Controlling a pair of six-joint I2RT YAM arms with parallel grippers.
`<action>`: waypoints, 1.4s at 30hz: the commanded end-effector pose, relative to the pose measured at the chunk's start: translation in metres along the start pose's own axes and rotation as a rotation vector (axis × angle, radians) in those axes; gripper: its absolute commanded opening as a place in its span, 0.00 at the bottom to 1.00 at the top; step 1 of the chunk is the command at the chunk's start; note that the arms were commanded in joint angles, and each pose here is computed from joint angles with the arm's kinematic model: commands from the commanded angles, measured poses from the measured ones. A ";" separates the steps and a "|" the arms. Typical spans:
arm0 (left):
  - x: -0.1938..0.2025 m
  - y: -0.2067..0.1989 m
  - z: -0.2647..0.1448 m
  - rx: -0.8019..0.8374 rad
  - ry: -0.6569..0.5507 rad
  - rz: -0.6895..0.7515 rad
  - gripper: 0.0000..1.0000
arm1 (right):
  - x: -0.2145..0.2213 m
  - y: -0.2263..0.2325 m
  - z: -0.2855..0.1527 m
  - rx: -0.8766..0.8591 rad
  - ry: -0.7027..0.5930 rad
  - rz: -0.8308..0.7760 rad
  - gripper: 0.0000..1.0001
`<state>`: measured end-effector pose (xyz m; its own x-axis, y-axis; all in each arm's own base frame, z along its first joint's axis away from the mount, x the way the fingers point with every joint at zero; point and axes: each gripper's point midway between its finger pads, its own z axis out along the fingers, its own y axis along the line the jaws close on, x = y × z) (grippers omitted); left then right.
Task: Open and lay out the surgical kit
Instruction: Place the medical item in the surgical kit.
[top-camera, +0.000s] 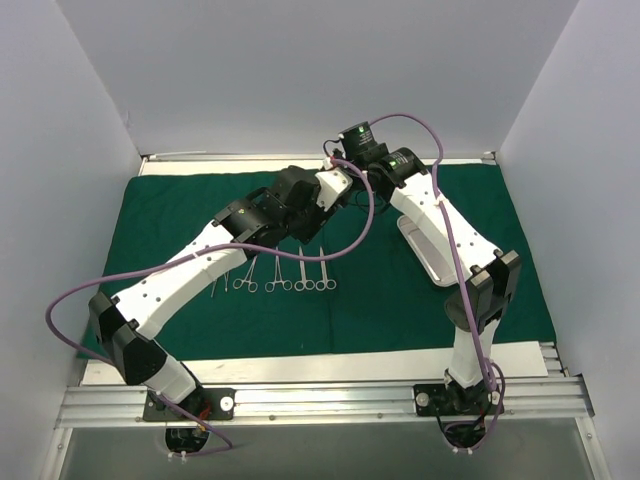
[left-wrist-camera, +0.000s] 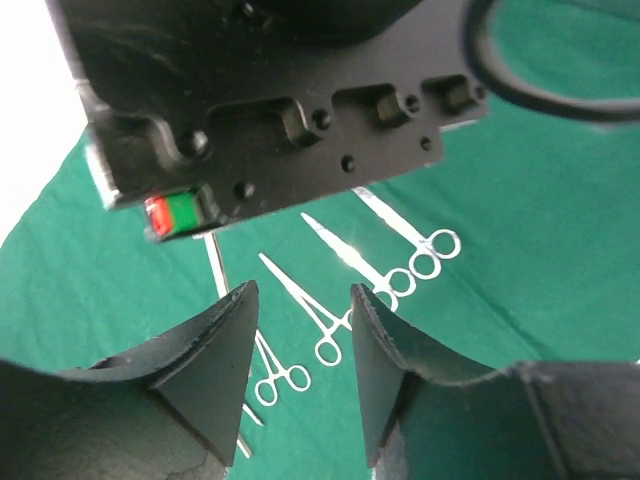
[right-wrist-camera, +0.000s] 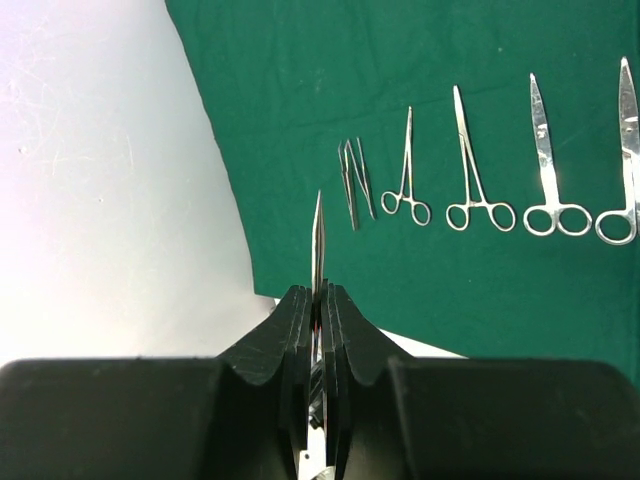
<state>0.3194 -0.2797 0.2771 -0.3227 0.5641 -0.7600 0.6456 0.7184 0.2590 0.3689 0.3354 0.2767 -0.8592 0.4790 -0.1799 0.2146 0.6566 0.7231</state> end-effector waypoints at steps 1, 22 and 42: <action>0.003 0.021 0.004 -0.108 0.030 0.017 0.50 | 0.001 0.009 -0.018 -0.034 -0.001 0.009 0.00; 0.028 0.050 0.020 -0.117 0.100 -0.088 0.02 | 0.008 0.012 -0.019 -0.047 0.014 0.011 0.05; 0.035 0.051 0.011 0.078 0.027 -0.291 0.02 | 0.007 0.014 -0.012 -0.068 0.032 -0.021 0.00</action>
<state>0.3467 -0.2257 0.2319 -0.5528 0.4245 -0.7170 0.5796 0.8141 0.0351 0.3730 0.3437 0.2787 -0.8618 0.4782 -0.1692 0.1980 0.6243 0.7557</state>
